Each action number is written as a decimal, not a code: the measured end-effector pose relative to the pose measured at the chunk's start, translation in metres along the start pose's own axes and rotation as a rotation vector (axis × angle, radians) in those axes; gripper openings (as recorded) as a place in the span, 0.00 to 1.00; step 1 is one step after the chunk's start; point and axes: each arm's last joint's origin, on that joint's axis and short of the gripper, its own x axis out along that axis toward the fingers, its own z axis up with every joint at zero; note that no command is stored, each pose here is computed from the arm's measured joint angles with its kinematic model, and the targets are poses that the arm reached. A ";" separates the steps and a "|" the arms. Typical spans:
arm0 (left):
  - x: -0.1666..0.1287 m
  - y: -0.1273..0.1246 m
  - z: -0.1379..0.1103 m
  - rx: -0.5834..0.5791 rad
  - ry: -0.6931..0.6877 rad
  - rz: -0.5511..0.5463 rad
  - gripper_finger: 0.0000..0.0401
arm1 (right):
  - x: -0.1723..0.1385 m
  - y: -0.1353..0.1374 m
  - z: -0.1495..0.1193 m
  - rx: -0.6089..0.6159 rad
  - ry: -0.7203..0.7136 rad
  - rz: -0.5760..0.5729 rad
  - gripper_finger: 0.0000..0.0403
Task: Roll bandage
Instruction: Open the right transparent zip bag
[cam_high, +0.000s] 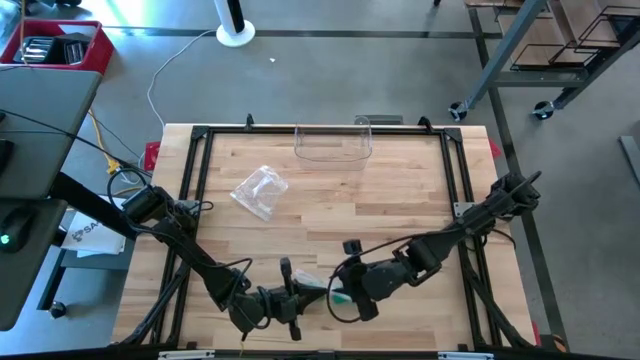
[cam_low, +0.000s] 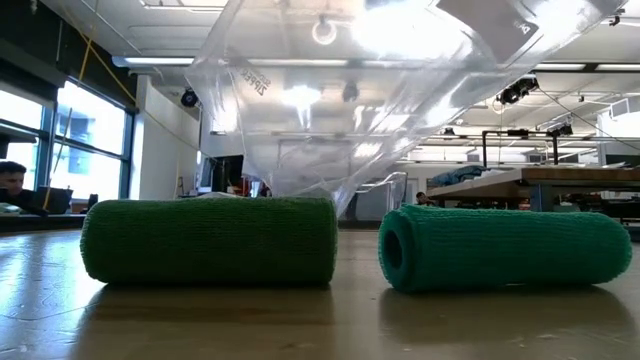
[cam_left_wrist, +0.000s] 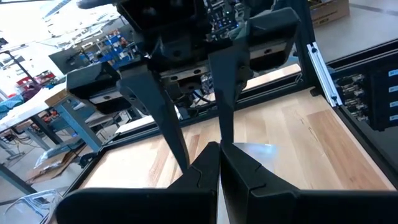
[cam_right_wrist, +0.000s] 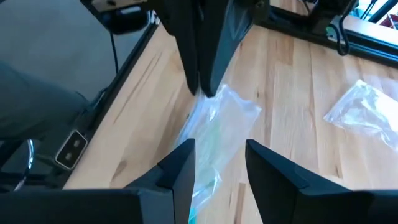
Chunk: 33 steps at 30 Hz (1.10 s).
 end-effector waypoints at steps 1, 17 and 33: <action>0.000 0.000 0.000 0.000 0.000 0.000 0.00 | -0.001 0.000 0.000 -0.003 0.004 -0.004 0.33; 0.000 0.000 0.000 -0.001 0.000 0.001 0.00 | -0.019 -0.004 0.014 0.044 -0.042 -0.037 0.33; 0.000 0.000 0.000 -0.002 0.000 0.002 0.00 | -0.004 0.001 0.008 0.022 -0.006 -0.010 0.33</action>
